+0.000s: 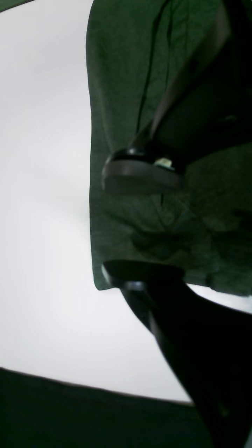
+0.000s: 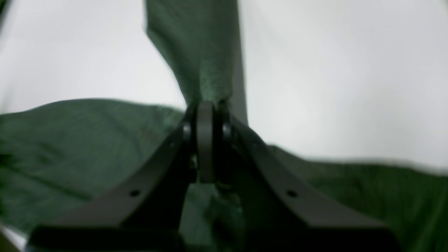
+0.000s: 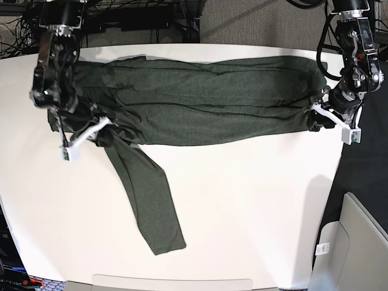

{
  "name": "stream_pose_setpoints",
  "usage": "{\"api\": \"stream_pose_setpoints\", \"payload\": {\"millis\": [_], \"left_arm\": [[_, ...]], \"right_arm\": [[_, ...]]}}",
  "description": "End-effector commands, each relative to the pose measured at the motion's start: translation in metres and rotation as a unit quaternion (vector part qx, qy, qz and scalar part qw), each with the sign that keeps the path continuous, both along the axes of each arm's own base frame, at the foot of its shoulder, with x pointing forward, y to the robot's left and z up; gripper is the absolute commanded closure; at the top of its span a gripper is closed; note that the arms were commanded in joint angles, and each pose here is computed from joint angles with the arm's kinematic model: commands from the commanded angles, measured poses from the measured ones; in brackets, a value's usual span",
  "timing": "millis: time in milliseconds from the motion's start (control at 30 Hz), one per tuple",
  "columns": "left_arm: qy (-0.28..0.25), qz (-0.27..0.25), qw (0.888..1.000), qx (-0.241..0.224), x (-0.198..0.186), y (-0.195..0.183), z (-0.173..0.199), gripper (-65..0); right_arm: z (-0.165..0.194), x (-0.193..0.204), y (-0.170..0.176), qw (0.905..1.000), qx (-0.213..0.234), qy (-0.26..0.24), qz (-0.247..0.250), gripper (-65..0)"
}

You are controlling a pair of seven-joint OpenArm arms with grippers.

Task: Fold the T-shirt properly
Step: 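Grasp the hanging sleeve with the right gripper and lift it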

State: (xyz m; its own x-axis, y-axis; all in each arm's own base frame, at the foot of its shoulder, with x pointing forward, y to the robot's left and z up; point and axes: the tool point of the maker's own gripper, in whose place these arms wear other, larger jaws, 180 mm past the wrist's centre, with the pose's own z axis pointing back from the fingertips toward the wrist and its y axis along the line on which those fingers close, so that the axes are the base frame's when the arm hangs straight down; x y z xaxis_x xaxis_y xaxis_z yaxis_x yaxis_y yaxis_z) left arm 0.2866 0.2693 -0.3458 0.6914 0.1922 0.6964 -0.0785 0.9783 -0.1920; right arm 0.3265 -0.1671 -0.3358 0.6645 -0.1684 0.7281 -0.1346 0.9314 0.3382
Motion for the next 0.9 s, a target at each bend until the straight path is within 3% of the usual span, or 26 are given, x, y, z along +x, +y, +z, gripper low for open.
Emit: {"api": "stream_pose_setpoints", "payload": {"millis": [0,100,300,467,733,800,867], "left_arm": [[-0.028,-0.002,1.000,0.010,0.009,0.005,0.016,-29.3],[-0.027,-0.002,1.000,0.010,0.009,0.005,0.016,-29.3],[-0.027,-0.002,1.000,0.010,0.009,0.005,0.016,-29.3],[-0.027,-0.002,1.000,0.010,0.009,0.005,0.016,-29.3],[-0.027,-0.002,1.000,0.010,0.009,0.005,0.016,-29.3],[-0.027,-0.002,1.000,0.010,0.009,0.005,0.016,-29.3],[-0.027,-0.002,1.000,0.010,0.009,0.005,0.016,-29.3]], "right_arm": [[0.017,0.002,-0.003,0.9997,0.002,-0.023,0.003,-0.5],[0.020,-0.025,0.011,0.9991,0.017,-0.019,0.035,-0.5],[0.029,-0.077,0.038,0.9929,-0.001,-0.032,0.115,-0.5],[0.028,-0.090,0.046,0.9920,0.030,-0.022,0.121,-0.5],[0.016,-0.097,0.054,0.9902,0.022,0.004,0.138,-1.1],[0.013,-0.093,0.050,0.9907,-0.004,0.004,0.136,-3.8],[0.009,-0.091,0.044,0.9907,-0.028,0.007,0.133,-10.9]]}}
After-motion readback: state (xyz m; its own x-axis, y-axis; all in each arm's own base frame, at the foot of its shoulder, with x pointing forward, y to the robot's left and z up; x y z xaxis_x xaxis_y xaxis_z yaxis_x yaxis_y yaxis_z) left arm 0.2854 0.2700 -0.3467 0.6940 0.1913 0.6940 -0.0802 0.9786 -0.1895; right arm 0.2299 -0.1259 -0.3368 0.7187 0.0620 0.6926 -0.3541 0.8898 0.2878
